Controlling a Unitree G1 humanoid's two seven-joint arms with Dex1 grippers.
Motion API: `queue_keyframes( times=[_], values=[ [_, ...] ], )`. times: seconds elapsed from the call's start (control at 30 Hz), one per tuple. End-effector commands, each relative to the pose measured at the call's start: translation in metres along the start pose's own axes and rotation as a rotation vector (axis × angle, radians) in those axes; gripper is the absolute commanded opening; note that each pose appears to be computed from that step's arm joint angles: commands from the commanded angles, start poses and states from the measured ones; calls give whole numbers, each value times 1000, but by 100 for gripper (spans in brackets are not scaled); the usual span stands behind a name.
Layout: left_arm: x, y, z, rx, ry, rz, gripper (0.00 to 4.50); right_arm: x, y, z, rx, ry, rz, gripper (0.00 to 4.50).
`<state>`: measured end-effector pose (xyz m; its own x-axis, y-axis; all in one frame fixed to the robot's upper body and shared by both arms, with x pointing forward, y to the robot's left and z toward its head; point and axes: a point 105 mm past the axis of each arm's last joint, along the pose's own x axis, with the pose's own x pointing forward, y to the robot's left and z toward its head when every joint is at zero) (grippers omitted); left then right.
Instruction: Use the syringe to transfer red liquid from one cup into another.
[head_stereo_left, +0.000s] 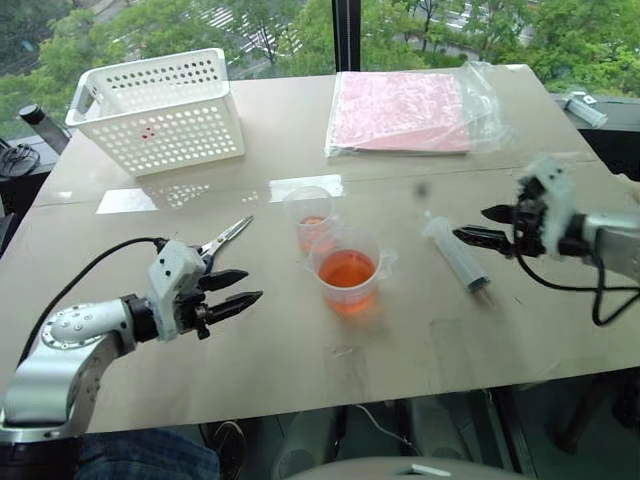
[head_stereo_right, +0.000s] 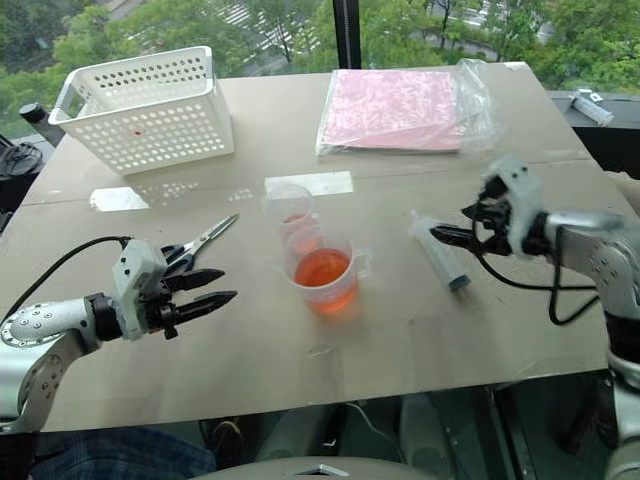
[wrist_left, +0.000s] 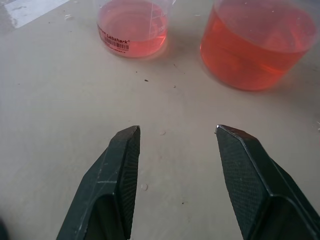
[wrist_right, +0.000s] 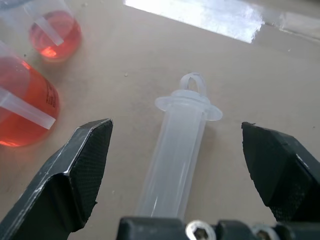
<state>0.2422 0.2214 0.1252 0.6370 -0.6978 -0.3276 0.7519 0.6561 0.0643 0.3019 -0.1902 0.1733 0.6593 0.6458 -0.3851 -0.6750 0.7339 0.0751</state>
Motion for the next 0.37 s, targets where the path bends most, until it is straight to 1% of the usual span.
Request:
queue_keyframes(
  times=[0.03,0.13,0.17,0.23,0.27,0.37],
  values=[
    [-3,-15,6,32,-43,-5,243,-30,6,-10,-144,-90,50,446],
    [-4,-22,-19,27,12,-41,243,-53,14,-43,-190,-87,100,446],
    [-3,-25,-26,14,23,-52,243,-61,12,-47,-207,-135,81,446],
    [-2,-28,-32,6,22,-56,243,-71,7,-54,-220,-207,53,446],
    [-2,-30,-34,1,23,-59,243,-74,8,-59,-220,-201,74,446],
    [-6,-38,-41,-3,39,-88,243,-76,1,-74,-206,-188,67,446]
  ],
)
